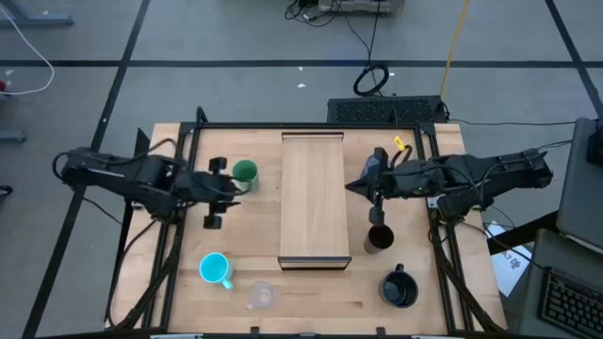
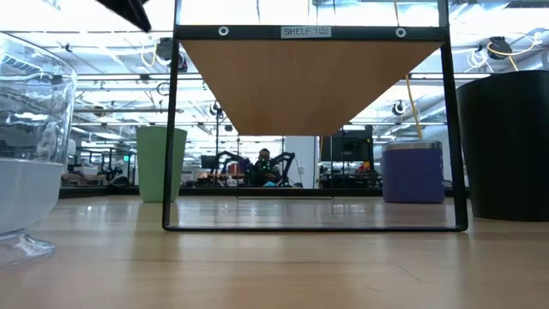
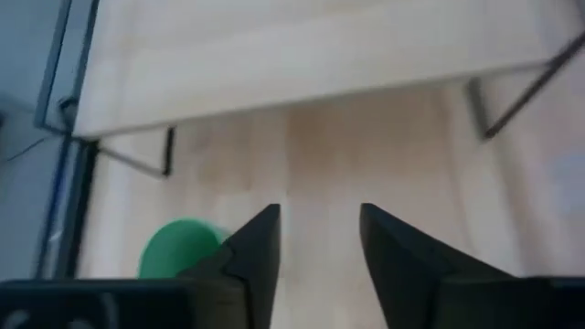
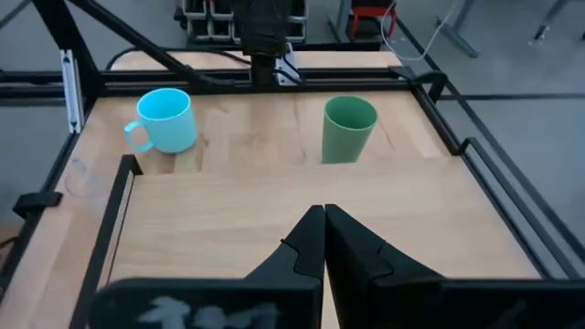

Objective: Stack small to large cups/mugs on shelf
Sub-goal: Put the green cup on the shelf

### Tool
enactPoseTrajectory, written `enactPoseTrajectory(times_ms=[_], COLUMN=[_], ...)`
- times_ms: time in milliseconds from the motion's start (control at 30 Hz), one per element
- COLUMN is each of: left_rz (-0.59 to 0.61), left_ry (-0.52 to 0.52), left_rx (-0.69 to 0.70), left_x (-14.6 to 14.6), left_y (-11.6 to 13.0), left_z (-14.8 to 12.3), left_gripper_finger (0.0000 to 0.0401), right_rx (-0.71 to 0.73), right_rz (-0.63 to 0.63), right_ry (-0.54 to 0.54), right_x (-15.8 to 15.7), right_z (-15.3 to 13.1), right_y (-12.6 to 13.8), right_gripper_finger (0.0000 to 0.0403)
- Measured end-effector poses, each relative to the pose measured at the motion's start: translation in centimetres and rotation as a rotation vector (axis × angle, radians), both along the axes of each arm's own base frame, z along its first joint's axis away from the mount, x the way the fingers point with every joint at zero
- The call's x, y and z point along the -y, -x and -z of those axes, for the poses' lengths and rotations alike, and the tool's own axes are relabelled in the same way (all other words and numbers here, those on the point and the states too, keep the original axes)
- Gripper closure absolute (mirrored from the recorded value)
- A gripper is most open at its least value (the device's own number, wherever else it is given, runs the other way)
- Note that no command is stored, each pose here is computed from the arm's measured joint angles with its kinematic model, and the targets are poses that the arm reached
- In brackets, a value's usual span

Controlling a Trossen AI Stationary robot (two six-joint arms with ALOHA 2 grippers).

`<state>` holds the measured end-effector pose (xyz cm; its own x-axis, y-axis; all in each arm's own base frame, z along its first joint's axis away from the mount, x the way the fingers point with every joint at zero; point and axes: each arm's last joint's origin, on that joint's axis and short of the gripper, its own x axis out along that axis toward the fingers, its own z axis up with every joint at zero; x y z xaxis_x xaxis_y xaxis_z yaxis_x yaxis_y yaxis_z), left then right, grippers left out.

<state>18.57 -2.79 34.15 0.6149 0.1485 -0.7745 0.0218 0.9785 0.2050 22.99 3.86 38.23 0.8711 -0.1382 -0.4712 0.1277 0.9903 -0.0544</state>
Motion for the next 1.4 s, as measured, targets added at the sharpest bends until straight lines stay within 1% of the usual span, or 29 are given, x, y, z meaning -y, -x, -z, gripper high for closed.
enactPoseTrajectory(times_ms=[133, 267, 433, 600, 700, 767, 867, 1067, 1200, 1267, 1400], left_rz=[-0.038, -0.050, -0.090, -0.140, -0.132, -0.119, -0.109, -0.139, -0.165, -0.183, -0.183], left_ry=[-0.036, -0.067, -0.082, -0.070, -0.032, -0.034, -0.072, -0.072, -0.049, -0.019, -0.013], left_rx=[-0.106, -0.173, -0.244, -0.322, -0.360, -0.384, -0.420, -0.479, -0.509, -0.508, -0.504], left_x=[-1.1, -2.1, -3.7, -5.1, -5.5, -5.6, -5.8, -6.7, -7.5, -7.7, -7.6], left_y=[-1.7, -2.9, -3.5, -3.9, -4.2, -4.6, -5.0, -5.4, -5.5, -5.4, -5.5], left_z=[1.5, 2.5, 3.3, 4.3, 4.9, 5.3, 5.9, 6.8, 7.2, 7.3, 7.2], left_gripper_finger=[0.0204, 0.0171, 0.0150, 0.0148, 0.0148, 0.0148, 0.0148, 0.0150, 0.0168, 0.0182, 0.0212], right_rx=[-0.011, -0.035, -0.077, -0.099, -0.099, -0.091, -0.075, -0.064, -0.065, -0.065, -0.064], right_rz=[-0.012, -0.012, -0.008, 0.001, 0.002, 0.002, 0.001, 0.001, -0.017, -0.030, -0.055], right_ry=[0.023, 0.028, 0.029, 0.017, 0.017, 0.015, 0.012, -0.002, -0.002, -0.002, -0.003], right_x=[-0.1, -0.1, -0.1, -0.1, -0.1, -0.1, 0.0, -0.1, -0.5, -0.8, -1.4], right_z=[0.3, 0.6, 1.5, 3.6, 4.8, 5.4, 5.8, 5.9, 5.9, 5.9, 5.9], right_y=[-0.4, -0.6, -0.5, -0.3, -0.3, -0.3, 0.0, 0.3, 0.4, 0.4, 0.6], right_gripper_finger=[0.0403, 0.0403, 0.0403, 0.0403, 0.0403, 0.0403, 0.0403, 0.0403, 0.0403, 0.0403, 0.0403])
